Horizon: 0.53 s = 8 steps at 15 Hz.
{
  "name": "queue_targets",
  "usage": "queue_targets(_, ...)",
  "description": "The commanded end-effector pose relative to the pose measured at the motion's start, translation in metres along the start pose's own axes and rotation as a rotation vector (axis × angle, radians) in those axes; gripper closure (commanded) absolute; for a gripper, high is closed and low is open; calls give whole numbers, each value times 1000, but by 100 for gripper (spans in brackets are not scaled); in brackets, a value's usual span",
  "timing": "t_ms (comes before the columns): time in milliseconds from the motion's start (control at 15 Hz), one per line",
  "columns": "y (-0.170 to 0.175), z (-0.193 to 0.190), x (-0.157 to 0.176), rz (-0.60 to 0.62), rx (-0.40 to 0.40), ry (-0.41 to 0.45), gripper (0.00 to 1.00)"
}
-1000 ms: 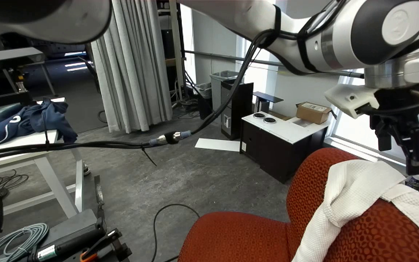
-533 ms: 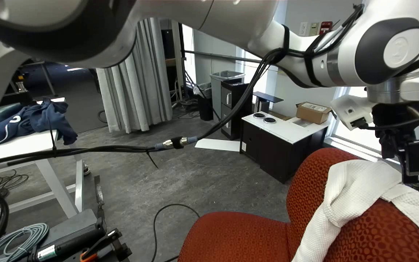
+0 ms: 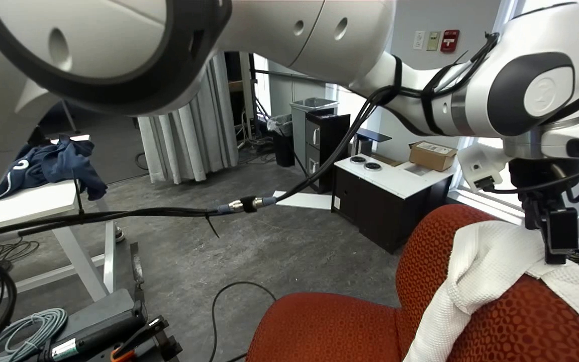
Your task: Put the white towel on the seat of the chair
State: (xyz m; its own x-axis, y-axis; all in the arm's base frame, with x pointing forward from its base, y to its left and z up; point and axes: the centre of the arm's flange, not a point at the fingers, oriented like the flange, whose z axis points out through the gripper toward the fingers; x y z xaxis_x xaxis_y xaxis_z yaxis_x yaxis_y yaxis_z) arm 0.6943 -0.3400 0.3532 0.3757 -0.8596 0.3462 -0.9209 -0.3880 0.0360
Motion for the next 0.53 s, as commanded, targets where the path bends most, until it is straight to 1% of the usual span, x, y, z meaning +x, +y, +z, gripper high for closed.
queue_targets(0,-11,10,11,42,15,13,0)
queue_targets(133,-11,13,9,49,9,7,0)
queue_targets(200,-11,14,8,52,7,4,25)
queue_targets(267,-10,13,8,59,0,-22,26)
queue_targets(400,-9,4,10,89,24,-80,44)
queue_targets(467,-8,-2,12,104,40,-101,55)
